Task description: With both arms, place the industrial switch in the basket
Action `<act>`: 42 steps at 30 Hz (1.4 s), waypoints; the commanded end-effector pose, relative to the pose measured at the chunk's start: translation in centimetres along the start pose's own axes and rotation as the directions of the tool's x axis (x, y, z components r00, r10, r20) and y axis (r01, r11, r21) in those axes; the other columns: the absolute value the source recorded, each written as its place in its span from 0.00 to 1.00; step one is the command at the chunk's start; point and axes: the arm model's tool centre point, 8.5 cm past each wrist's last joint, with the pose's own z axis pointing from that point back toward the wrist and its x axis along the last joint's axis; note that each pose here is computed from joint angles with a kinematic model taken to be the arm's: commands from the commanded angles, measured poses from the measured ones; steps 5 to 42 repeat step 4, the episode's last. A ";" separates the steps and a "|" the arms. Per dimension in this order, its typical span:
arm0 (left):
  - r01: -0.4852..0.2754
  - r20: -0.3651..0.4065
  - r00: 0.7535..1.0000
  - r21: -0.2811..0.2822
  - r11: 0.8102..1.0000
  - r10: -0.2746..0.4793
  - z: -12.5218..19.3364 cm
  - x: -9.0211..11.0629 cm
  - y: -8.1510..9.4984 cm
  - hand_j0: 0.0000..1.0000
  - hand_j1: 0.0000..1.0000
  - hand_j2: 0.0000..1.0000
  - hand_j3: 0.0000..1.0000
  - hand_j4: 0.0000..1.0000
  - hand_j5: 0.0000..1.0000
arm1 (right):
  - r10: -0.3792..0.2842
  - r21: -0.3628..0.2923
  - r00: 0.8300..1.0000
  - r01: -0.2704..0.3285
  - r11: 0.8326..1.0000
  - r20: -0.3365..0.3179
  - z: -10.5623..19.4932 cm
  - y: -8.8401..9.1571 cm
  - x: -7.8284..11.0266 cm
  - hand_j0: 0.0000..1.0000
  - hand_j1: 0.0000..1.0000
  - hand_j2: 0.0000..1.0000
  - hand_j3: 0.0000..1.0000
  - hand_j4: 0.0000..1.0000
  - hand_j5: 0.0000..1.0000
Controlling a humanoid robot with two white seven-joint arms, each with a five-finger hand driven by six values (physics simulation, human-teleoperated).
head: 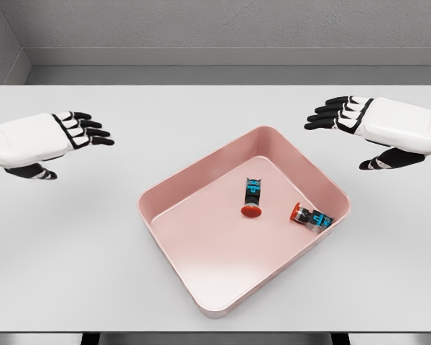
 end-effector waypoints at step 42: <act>-0.001 -0.006 1.000 0.007 1.000 0.001 0.2 -0.1 0.2 1.00 1.00 1.00 1.00 1.00 1.00 | -0.006 -0.005 1.000 0.006 1.000 0.001 0.0 -0.1 0.0 1.00 1.00 1.00 1.00 1.00 1.00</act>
